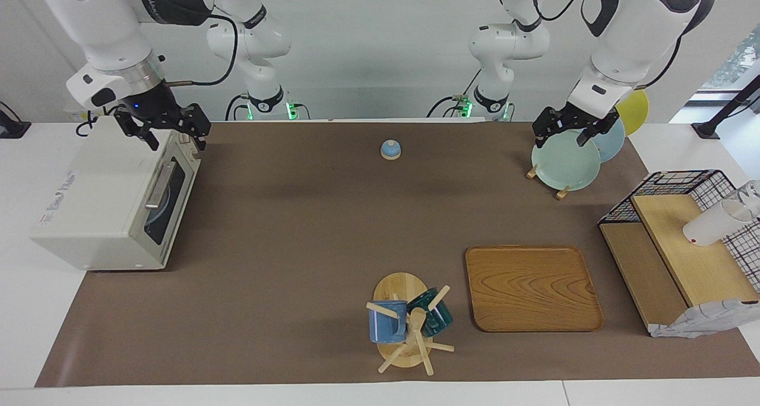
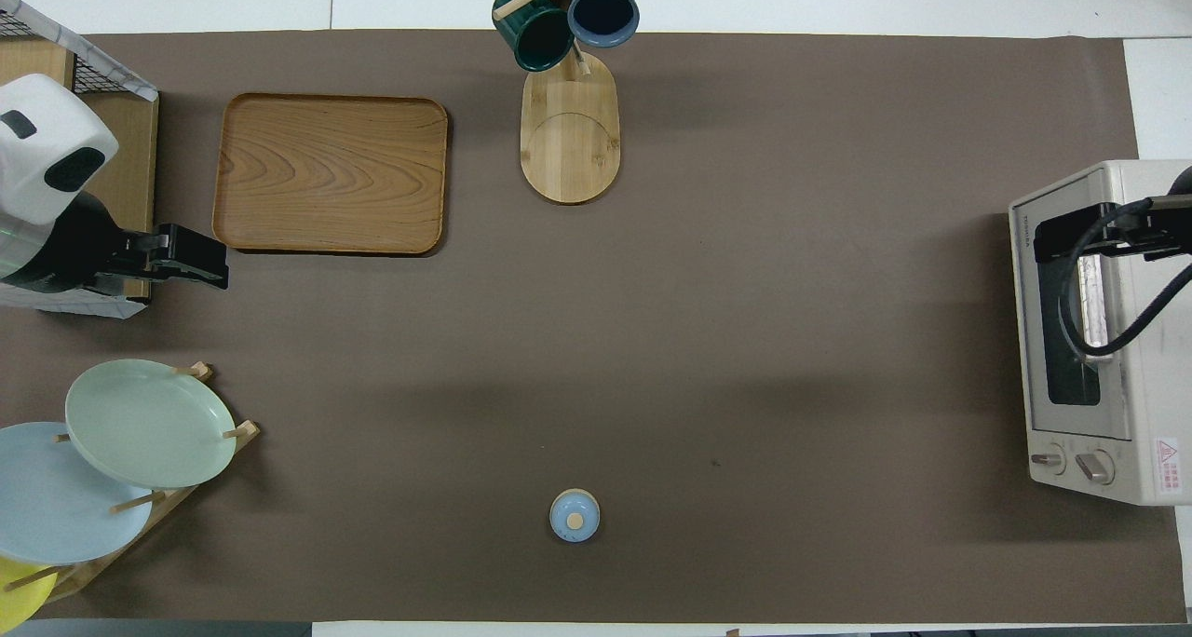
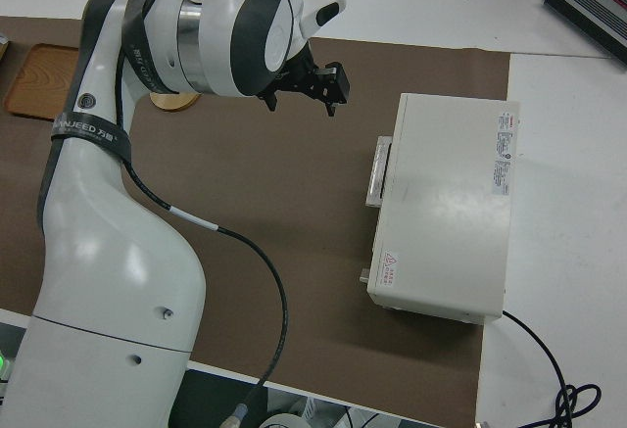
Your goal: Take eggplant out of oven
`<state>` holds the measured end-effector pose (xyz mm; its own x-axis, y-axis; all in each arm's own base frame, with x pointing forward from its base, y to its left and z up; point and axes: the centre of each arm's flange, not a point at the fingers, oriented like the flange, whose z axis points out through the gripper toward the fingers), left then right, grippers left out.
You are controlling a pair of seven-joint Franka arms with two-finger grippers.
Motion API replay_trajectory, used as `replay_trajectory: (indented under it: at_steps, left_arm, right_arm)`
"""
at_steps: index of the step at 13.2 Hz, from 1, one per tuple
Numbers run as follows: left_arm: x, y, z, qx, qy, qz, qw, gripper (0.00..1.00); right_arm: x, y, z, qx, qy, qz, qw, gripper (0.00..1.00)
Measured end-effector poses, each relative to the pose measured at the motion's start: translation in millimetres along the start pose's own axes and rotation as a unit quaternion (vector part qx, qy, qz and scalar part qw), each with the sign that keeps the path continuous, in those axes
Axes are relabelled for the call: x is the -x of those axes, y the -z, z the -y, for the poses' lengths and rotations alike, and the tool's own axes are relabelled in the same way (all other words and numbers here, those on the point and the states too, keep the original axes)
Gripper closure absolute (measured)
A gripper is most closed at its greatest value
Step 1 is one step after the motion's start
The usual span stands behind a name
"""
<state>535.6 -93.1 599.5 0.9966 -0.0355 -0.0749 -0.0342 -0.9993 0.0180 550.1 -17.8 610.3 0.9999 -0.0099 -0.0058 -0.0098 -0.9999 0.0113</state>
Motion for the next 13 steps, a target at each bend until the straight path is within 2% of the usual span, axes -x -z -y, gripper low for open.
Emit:
replay_trajectory:
  at_steps: [8, 9, 10, 13]
  left_arm:
    - [0.0, 0.0, 0.0, 0.000, 0.000, 0.000, 1.000, 0.00]
    - [0.0, 0.0, 0.0, 0.000, 0.000, 0.000, 1.000, 0.00]
    - [0.0, 0.0, 0.0, 0.000, 0.000, 0.000, 1.000, 0.00]
    - [0.0, 0.0, 0.0, 0.000, 0.000, 0.000, 1.000, 0.00]
  right_arm:
    - [-0.1, -0.4, 3.5, 0.000, 0.008, 0.000, 1.000, 0.00]
    - [0.0, -1.2, 3.6, 0.000, 0.019, 0.001, 1.000, 0.12]
    - [0.4, -4.3, 2.7, 0.000, 0.020, 0.005, 1.000, 0.19]
    - [3.7, -17.1, -10.7, -0.001, 0.012, 0.015, 1.000, 0.57]
